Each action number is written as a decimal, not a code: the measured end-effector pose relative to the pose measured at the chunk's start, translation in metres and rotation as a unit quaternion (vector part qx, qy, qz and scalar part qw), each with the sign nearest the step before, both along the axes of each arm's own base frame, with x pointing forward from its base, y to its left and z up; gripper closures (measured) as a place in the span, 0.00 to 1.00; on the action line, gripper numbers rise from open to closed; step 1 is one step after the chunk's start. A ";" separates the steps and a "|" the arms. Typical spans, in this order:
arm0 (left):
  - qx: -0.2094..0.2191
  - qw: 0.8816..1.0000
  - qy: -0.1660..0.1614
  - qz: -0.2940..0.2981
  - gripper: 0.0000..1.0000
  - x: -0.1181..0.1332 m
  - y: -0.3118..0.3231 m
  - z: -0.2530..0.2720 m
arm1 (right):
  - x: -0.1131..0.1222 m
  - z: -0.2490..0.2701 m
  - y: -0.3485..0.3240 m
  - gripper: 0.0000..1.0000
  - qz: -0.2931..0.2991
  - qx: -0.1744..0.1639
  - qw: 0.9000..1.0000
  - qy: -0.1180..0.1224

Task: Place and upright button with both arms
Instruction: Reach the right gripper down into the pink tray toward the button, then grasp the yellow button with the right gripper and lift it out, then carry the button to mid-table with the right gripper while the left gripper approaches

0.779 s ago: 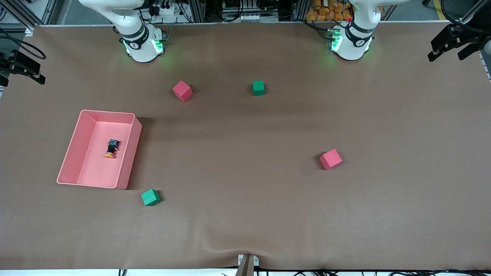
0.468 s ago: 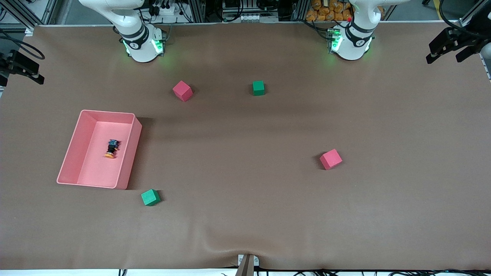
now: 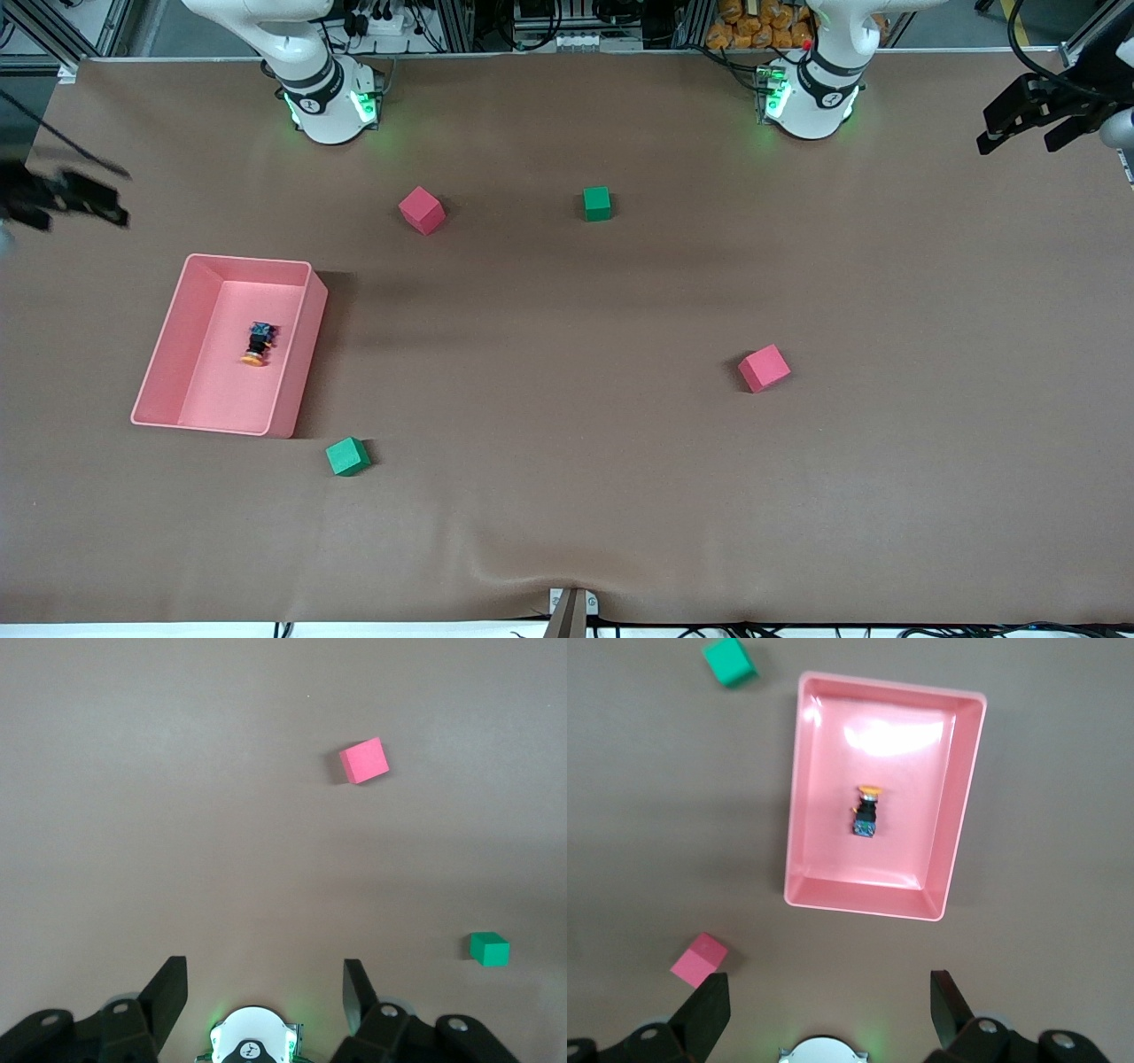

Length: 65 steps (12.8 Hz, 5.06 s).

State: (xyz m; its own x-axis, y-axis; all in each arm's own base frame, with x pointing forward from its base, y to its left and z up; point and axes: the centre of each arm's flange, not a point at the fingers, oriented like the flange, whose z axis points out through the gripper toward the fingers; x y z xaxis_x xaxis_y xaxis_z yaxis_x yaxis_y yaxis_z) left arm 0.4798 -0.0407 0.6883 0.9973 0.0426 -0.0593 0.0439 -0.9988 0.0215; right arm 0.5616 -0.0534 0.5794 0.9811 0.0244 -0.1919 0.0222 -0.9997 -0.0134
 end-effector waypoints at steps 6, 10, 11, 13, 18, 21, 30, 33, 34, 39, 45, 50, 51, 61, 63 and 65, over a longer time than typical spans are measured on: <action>0.001 1.000 -0.005 -0.005 0.21 -0.002 -0.007 0.005 | 0.055 -0.178 -0.036 0.00 -0.025 0.000 0.999 0.036; 0.007 1.000 -0.003 -0.004 0.21 0.000 -0.005 0.002 | 0.038 -0.278 -0.037 0.00 -0.028 -0.002 1.000 0.012; 0.008 1.000 -0.003 -0.003 0.21 0.000 -0.004 0.002 | 0.032 -0.299 -0.037 0.00 -0.031 0.001 0.999 0.008; 0.009 1.000 -0.002 -0.001 0.21 0.000 -0.001 0.001 | 0.021 -0.333 -0.034 0.00 -0.050 0.018 0.999 0.010; 0.011 1.000 -0.001 0.004 0.21 0.001 0.003 0.000 | 0.019 -0.381 -0.033 0.00 -0.061 0.023 0.998 0.006; 0.011 1.000 0.000 0.002 0.21 0.002 0.002 -0.001 | 0.019 -0.400 -0.033 0.04 -0.060 0.020 0.998 0.002; 0.021 0.999 -0.024 0.005 0.21 0.021 0.005 -0.009 | 0.027 -0.392 -0.034 0.78 -0.060 0.024 0.998 0.016; 0.043 0.999 -0.028 0.003 0.21 0.034 0.007 -0.020 | 0.054 -0.338 -0.037 0.91 -0.056 0.035 0.996 0.056; 0.045 0.999 -0.026 0.002 0.21 0.037 0.006 -0.024 | 0.065 -0.311 -0.038 0.92 -0.054 0.040 0.995 0.069; 0.044 0.999 -0.026 0.001 0.21 0.041 0.005 -0.028 | 0.099 -0.190 -0.001 0.92 -0.077 0.069 0.991 0.079; 0.043 0.999 -0.003 -0.028 0.21 0.055 -0.025 -0.056 | 0.109 -0.180 0.259 0.92 -0.183 0.113 0.975 0.052; 0.044 0.997 0.034 -0.061 0.21 0.066 -0.069 -0.097 | 0.048 -0.295 0.489 0.92 -0.151 0.125 0.980 -0.019; 0.045 0.996 0.042 -0.066 0.21 0.066 -0.080 -0.106 | 0.035 -0.319 0.511 0.92 -0.147 0.121 0.981 -0.027; 0.042 0.992 0.074 -0.088 0.21 0.078 -0.117 -0.152 | -0.041 -0.382 0.613 0.80 -0.089 0.087 0.990 -0.070; 0.041 0.992 0.078 -0.088 0.21 0.081 -0.118 -0.158 | -0.041 -0.401 0.612 0.60 -0.097 0.079 0.989 -0.081; 0.040 0.992 0.079 -0.089 0.21 0.082 -0.119 -0.162 | -0.040 -0.402 0.612 0.37 -0.098 0.081 0.988 -0.087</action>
State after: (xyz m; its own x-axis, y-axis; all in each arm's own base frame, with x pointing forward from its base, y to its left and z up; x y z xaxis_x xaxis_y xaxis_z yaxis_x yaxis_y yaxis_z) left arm 0.5623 -0.1596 0.5260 0.9678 -0.1233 -0.2195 -0.1376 -0.9892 -0.0510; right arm 0.5216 0.5589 0.1770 0.9877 -0.1532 -0.0300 -0.1561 -0.9700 -0.1864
